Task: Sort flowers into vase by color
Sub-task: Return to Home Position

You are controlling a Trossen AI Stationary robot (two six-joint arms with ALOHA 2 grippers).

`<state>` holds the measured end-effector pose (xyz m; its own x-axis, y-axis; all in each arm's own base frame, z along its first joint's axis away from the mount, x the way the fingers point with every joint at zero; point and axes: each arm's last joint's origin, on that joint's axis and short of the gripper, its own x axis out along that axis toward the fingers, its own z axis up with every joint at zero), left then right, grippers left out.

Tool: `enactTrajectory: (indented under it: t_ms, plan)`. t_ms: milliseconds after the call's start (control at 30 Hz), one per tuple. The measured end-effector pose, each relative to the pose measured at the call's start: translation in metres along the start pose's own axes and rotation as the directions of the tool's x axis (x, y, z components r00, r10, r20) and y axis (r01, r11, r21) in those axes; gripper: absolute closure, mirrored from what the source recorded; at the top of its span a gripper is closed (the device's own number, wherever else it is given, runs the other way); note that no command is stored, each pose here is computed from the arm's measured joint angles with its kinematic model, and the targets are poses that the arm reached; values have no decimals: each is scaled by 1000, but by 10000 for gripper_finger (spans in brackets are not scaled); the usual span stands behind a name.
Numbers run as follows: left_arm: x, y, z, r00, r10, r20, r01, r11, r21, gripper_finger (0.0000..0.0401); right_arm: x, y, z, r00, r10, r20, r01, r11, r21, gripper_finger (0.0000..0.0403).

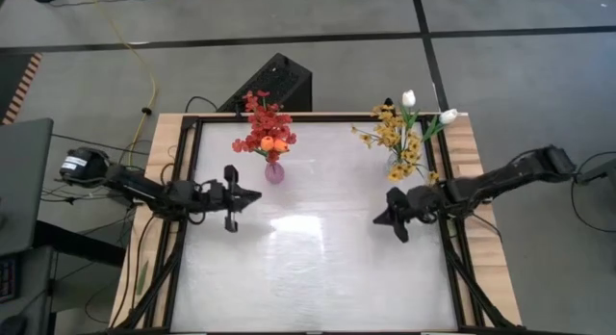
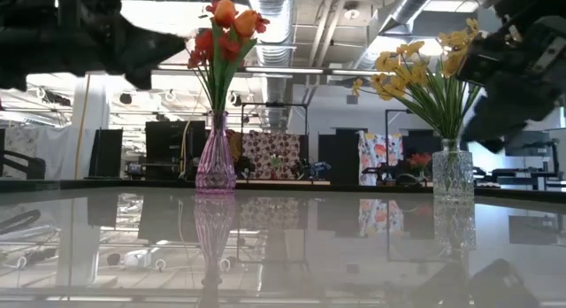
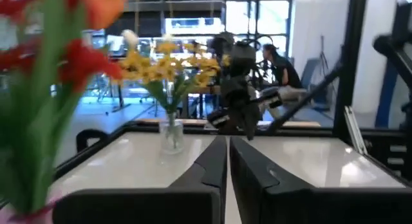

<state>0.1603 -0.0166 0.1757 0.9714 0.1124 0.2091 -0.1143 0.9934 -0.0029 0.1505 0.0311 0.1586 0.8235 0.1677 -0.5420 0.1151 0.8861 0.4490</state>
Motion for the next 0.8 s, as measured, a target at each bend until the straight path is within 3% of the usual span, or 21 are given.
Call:
enactTrajectory:
  t_ms: [100, 333, 467, 800]
  plan:
    - [-5, 6, 2, 999, 31, 9, -31, 999, -32, 397, -4, -6, 5, 999, -31, 32, 33, 997, -68, 384]
    - [-9, 16, 5, 999, 42, -9, -42, 999, 27, 401, -24, -17, 9, 988, -105, 111, 122, 979, -162, 383]
    - [-11, 21, 1, 996, 53, -76, -52, 999, 10, 401, -34, -20, 9, 976, -104, 190, 146, 964, -222, 383]
    - [-14, 25, -12, 972, 99, -213, -115, 991, -67, 401, -38, -37, -14, 946, -91, 310, 163, 963, -216, 382]
